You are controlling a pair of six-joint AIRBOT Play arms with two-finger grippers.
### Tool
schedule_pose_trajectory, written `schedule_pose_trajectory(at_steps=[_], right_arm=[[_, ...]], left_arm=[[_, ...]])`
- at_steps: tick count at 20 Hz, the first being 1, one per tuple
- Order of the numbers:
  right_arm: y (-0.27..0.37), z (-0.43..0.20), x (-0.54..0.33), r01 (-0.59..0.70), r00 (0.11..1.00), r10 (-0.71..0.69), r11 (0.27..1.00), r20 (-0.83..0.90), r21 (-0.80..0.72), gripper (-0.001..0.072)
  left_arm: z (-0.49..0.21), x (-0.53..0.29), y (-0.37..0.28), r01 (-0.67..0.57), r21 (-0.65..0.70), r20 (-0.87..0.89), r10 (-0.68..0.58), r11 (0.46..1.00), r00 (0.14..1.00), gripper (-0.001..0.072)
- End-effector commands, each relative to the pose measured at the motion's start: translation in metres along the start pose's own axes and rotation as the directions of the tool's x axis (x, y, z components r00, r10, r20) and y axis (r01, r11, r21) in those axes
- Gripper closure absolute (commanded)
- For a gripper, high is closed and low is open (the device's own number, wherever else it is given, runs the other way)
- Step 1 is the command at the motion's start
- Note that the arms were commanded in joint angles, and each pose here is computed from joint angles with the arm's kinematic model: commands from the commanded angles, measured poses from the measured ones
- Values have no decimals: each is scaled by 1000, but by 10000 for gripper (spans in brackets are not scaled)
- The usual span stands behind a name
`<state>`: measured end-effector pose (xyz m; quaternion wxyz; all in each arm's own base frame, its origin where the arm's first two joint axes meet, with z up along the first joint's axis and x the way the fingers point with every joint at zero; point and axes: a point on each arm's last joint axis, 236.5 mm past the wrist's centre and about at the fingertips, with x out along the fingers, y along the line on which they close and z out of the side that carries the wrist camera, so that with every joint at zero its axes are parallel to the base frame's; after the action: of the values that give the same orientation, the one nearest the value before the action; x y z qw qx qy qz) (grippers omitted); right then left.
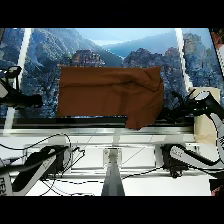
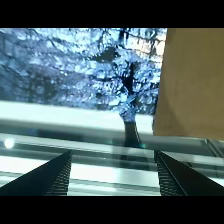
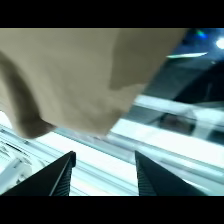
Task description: Fold the clothes and pants, and hang the long-sleeved shirts on hangers.
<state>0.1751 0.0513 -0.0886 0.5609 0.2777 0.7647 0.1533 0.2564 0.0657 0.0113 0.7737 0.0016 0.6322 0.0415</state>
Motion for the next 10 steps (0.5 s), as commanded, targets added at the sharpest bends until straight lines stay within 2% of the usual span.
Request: schedule_pose_trajectory(at_steps=[1, 3, 6, 10], right_arm=[[-10, -2, 7, 26, 1000, -26, 1000, 3, 16, 275], [-13, 6, 15, 23, 998, -24, 999, 50, 33, 275], [10, 26, 14, -79, 987, 77, 997, 140, 8, 275], [14, 24, 14, -98, 987, 93, 995, 130, 30, 276]], left_arm=[[-4, 21, -8, 84, -19, -70, -85, 996, 994, 153], [-7, 31, -8, 124, -45, -100, -128, 991, 987, 153], [-8, 43, -14, 230, -106, -118, -242, 967, 963, 153], [-26, 58, -16, 305, -206, -209, -347, 930, 914, 153]])
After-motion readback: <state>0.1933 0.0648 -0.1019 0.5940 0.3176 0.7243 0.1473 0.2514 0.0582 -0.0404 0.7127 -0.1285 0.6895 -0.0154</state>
